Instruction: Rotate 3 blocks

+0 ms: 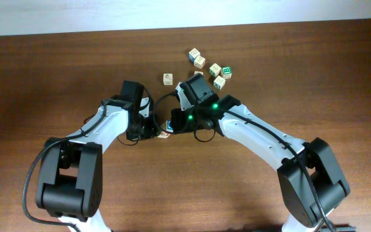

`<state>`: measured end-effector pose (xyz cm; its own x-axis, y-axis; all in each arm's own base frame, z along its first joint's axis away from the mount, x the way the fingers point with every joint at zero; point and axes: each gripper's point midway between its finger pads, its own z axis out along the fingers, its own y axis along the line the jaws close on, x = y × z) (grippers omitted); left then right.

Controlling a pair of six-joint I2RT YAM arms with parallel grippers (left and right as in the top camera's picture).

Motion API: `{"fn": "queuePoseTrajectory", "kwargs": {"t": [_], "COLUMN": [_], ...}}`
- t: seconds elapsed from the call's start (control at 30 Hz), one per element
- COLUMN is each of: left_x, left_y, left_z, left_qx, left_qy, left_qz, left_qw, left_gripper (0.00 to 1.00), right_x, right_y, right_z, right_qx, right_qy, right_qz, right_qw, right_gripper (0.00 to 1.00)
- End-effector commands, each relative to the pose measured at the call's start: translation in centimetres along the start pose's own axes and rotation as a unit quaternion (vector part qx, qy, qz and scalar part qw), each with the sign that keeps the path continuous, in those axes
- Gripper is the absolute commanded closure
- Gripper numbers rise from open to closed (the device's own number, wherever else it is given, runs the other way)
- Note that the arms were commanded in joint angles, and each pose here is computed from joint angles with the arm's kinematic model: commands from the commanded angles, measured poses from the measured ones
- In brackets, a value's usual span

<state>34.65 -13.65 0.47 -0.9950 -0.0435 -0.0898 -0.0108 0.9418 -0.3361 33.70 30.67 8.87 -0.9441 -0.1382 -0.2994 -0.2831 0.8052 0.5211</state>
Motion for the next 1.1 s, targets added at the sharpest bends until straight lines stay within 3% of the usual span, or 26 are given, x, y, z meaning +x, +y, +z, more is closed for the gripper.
{"fn": "queuePoseTrajectory", "kwargs": {"t": [0.0, 1.07], "left_x": [0.5, 0.4], "left_y": [-1.8, 0.1], "left_z": [0.2, 0.0], "left_qx": [0.032, -0.003], "left_qy": [0.011, 0.011], "left_qz": [0.010, -0.004], "left_qw": [0.999, 1.000], "left_gripper": [1.00, 1.00], "right_x": [0.7, 0.2], "right_y": [1.0, 1.3], "right_z": [0.3, 0.4], "right_qx": [-0.008, -0.013], "right_qy": [0.010, 0.000], "right_qz": [-0.010, -0.007], "right_qw": [1.000, 1.000], "right_gripper": [0.96, 0.96]}}
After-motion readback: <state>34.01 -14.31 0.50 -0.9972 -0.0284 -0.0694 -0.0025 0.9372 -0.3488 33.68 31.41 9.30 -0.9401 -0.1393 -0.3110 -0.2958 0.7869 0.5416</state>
